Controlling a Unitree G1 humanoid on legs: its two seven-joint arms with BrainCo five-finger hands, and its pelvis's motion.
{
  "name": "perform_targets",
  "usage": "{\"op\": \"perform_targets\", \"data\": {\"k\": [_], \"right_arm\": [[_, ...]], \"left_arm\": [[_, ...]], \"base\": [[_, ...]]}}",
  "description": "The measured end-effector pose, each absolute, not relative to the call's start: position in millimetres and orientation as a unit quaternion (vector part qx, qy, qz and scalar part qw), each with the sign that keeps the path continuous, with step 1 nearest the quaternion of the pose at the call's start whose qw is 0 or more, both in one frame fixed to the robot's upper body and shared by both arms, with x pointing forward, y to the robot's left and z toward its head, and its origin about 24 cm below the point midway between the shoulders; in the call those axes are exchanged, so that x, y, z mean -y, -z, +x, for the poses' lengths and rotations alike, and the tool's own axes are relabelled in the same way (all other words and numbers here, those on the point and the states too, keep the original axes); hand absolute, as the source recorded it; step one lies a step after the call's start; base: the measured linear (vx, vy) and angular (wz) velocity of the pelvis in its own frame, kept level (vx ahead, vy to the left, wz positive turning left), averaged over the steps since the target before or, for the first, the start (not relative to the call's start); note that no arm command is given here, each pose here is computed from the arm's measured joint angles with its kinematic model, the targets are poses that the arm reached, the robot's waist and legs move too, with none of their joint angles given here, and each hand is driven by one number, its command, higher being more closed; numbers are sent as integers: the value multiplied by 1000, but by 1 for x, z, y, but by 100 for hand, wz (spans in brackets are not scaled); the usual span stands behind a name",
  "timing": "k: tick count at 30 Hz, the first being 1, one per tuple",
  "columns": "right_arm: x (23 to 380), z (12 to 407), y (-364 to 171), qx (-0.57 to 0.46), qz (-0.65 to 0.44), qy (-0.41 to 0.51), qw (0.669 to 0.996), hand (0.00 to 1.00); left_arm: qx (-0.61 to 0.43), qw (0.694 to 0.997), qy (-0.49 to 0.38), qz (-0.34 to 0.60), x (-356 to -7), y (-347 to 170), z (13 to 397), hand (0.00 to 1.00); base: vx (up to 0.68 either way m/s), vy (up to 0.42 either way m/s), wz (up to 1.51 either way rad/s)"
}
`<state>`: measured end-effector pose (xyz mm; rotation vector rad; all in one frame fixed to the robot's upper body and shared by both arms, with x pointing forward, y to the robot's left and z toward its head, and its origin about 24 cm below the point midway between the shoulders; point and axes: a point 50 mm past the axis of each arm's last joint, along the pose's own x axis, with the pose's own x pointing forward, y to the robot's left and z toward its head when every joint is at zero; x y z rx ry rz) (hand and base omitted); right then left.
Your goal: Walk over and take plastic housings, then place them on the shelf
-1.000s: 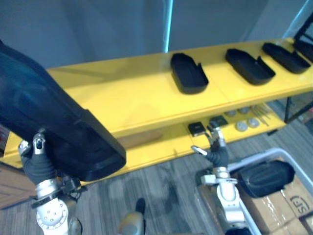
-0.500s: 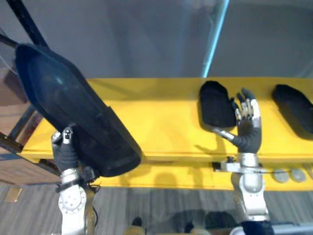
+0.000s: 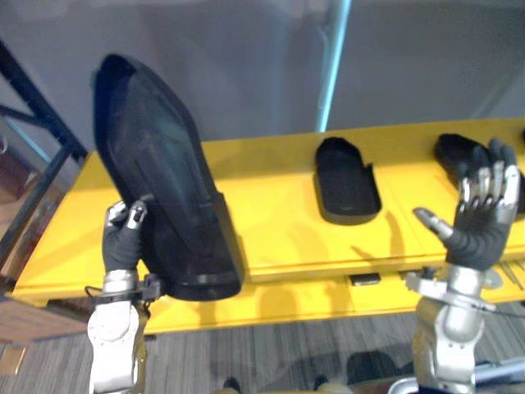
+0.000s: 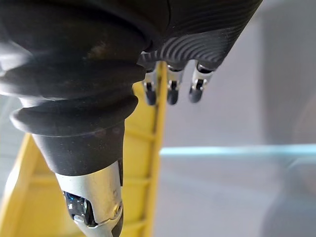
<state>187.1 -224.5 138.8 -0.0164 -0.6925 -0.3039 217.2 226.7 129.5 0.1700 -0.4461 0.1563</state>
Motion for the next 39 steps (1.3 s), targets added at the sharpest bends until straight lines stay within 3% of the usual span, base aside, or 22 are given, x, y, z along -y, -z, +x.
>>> {"op": "perform_targets", "data": {"k": [9, 13, 19, 27, 39], "right_arm": [[265, 162, -91, 186, -39, 218, 957, 0], [286, 153, -58, 108, -47, 271, 955, 0], [298, 145, -19, 11, -73, 300, 951, 0], [289, 160, -18, 16, -84, 272, 958, 0], [264, 172, -5, 4, -73, 225, 972, 0]], "left_arm": [[80, 984, -126, 98, -274, -107, 263, 100], [-7, 980, -180, 78, -308, -92, 276, 100], [-86, 976, -193, 47, -325, -81, 293, 100], [-117, 975, -184, 46, -329, -92, 317, 100], [-98, 974, -178, 98, -343, -156, 345, 100]], "base": [[12, 14, -35], [-23, -7, -30], [-22, -2, -15], [-22, 0, -7], [-9, -4, 6]]}}
